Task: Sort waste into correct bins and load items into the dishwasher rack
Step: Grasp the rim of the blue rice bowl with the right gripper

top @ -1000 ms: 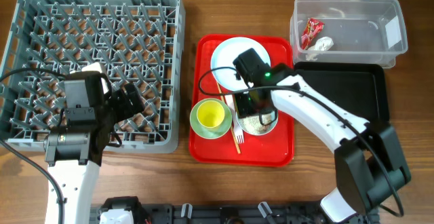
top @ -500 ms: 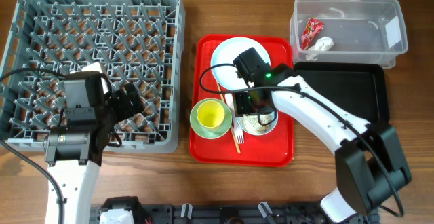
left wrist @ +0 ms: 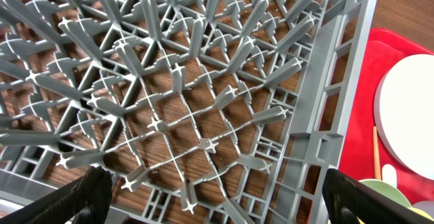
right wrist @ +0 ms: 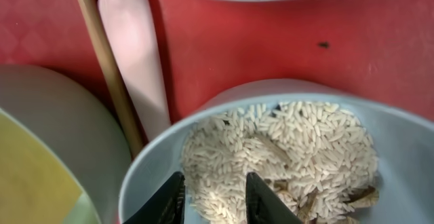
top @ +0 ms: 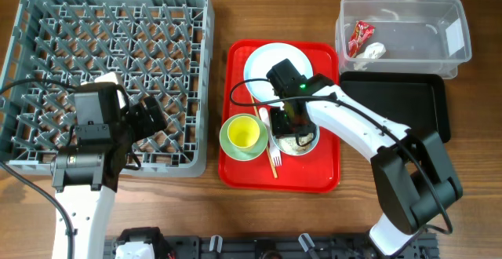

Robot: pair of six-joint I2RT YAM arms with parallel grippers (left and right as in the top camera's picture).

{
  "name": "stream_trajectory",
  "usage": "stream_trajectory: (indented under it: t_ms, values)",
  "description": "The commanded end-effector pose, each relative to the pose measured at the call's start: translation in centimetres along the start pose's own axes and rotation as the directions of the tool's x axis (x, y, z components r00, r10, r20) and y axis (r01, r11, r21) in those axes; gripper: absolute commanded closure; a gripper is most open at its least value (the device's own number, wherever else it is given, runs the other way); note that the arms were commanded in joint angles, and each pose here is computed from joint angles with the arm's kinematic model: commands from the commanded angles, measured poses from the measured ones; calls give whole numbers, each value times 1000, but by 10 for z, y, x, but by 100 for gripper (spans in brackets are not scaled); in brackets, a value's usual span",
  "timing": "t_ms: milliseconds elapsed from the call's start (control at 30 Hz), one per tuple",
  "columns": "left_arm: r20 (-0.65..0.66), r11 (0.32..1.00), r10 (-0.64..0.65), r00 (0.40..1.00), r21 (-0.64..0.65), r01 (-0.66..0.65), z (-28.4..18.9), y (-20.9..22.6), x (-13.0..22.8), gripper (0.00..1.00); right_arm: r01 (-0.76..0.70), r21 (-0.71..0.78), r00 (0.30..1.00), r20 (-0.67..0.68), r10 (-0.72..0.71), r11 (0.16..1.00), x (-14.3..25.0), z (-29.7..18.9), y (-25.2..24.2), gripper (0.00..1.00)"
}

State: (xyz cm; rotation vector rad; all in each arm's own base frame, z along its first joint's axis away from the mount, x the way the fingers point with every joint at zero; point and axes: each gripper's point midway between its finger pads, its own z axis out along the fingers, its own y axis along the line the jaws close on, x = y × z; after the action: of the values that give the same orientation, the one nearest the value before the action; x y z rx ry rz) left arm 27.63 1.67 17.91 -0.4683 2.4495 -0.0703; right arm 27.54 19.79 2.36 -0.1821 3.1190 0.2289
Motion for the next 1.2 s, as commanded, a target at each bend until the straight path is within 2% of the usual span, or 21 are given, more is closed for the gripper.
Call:
stream_trajectory:
  t_ms: [0, 100, 233, 467, 700, 933, 1167]
  values:
    - [9, 1000, -5, 1000, 15, 5, -3, -4, -4, 0, 5, 2, 1000, 4, -5, 1000, -1, -9, 2, 69]
    - [9, 1000, -5, 1000, 16, 5, -3, -4, -4, 0, 15, -27, 998, 63, -14, 1000, -13, -29, 11, 68]
    - [8, 1000, -5, 1000, 16, 5, -3, -4, -4, 0, -9, -63, 992, 126, 17, 998, -27, -46, 20, 58]
    - [8, 1000, -5, 1000, 16, 5, -3, -4, -4, 0, -63, -69, 990, 124, 72, 996, -29, -41, 20, 55]
    - [8, 1000, -5, 1000, 16, 5, -3, -4, -4, 0, -145, -35, 988, 54, 146, 989, -24, -16, 14, 55]
    - [9, 1000, -5, 1000, 15, 5, -3, -4, -4, 0, -159, -8, 987, 9, 159, 987, -19, 1, 11, 64]
    - [9, 1000, -5, 1000, 16, 5, -3, -4, -4, 0, -148, 13, 989, 16, 147, 989, -19, 2, 7, 91]
